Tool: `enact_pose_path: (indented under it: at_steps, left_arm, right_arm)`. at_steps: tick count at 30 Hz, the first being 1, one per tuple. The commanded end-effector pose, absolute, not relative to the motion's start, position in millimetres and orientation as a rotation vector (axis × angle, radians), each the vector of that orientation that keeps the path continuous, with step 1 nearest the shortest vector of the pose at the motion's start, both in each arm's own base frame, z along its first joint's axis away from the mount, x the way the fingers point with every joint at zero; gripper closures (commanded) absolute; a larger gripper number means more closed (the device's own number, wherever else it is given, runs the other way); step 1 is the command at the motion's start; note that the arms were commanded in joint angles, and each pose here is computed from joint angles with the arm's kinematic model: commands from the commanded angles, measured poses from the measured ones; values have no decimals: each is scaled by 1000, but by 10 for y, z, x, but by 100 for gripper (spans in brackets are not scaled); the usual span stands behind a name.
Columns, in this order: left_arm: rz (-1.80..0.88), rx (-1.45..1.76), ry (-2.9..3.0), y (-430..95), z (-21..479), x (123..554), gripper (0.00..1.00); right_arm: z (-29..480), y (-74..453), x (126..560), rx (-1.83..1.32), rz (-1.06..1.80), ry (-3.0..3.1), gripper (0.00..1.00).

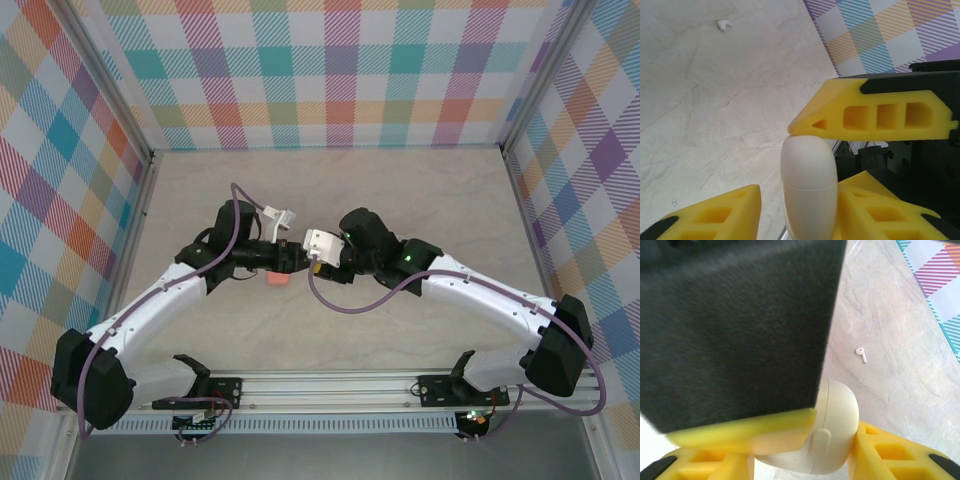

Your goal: Insert wireless bluetooth earbuds into charging case

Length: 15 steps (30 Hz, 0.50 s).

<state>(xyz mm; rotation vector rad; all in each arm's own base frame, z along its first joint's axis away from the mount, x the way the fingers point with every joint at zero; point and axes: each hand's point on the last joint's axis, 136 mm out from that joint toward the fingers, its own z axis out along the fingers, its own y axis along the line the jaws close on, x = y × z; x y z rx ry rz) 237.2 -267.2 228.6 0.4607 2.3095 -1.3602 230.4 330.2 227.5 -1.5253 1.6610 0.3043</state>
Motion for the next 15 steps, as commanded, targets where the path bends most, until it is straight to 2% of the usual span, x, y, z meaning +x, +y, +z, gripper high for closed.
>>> enact_pose_path:
  at_steps: [1,6,8,13,15]
  left_arm:
    - [-1394,501,2263,-2746,2418,2375,64]
    - [-1364,497,2268,-2720,2406,2387,86]
    - [-1343,496,2268,-2706,2388,2397,92]
    - [-1270,461,2258,-2654,2340,2485,99]
    - [-1256,475,2233,-2655,2340,2508,100]
  right_arm:
    - [2392,3322,2290,-1513,308,1603,56]
    - [2389,3327,2321,-1498,299,1612,55]
    - [2414,3325,2334,-1480,300,1620,52]
    - [2607,3270,2316,-1387,360,1644,32]
    - [2731,3208,2294,-1319,433,1675,29]
